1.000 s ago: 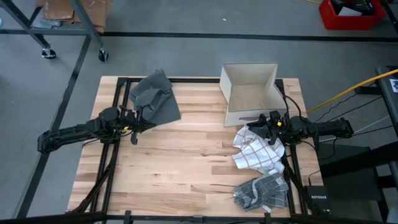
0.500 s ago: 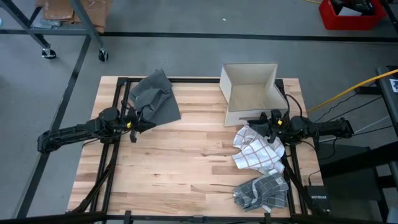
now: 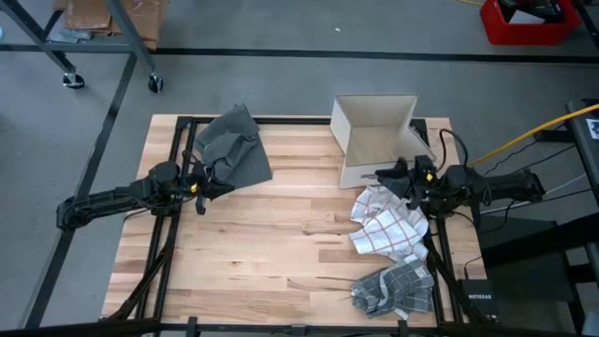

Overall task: Fold towel
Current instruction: Fold the gray kitchen towel

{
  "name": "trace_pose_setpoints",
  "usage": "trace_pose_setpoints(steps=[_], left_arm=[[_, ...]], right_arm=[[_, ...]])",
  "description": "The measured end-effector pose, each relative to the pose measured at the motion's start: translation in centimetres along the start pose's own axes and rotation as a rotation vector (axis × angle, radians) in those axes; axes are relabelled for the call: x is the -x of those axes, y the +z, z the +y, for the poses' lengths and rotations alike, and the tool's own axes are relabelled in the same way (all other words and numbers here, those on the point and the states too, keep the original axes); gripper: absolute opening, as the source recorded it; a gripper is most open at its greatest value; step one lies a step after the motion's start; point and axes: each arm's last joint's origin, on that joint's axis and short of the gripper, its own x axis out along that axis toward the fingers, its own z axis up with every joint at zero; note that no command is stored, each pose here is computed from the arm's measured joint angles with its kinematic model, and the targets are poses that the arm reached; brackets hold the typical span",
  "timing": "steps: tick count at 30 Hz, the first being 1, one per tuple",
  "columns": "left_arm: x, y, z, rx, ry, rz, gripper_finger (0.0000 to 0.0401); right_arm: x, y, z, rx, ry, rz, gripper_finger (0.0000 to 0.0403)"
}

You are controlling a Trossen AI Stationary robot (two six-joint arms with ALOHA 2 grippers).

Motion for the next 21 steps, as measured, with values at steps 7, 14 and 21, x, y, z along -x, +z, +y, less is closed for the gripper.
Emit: trace_pose_setpoints(steps=[7, 14, 21], left_arm=[[0.0, 0.0, 0.0, -0.019, 0.0, 0.0, 0.0004], [0.0, 0.0, 0.0, -0.065, 0.0, 0.001, 0.0004], [0.0, 0.0, 0.0, -0.13, 0.001, 0.001, 0.0004]], right_arm=[[-4.1, 2.4, 2.8, 0.146, 0.009, 0.246, 0.0163], [-9.5, 0.9, 4.0, 0.067, -0.104, 0.725, 0.0163], [-15.0, -1.6, 5.0, -0.289, -0.194, 1.159, 0.0163]])
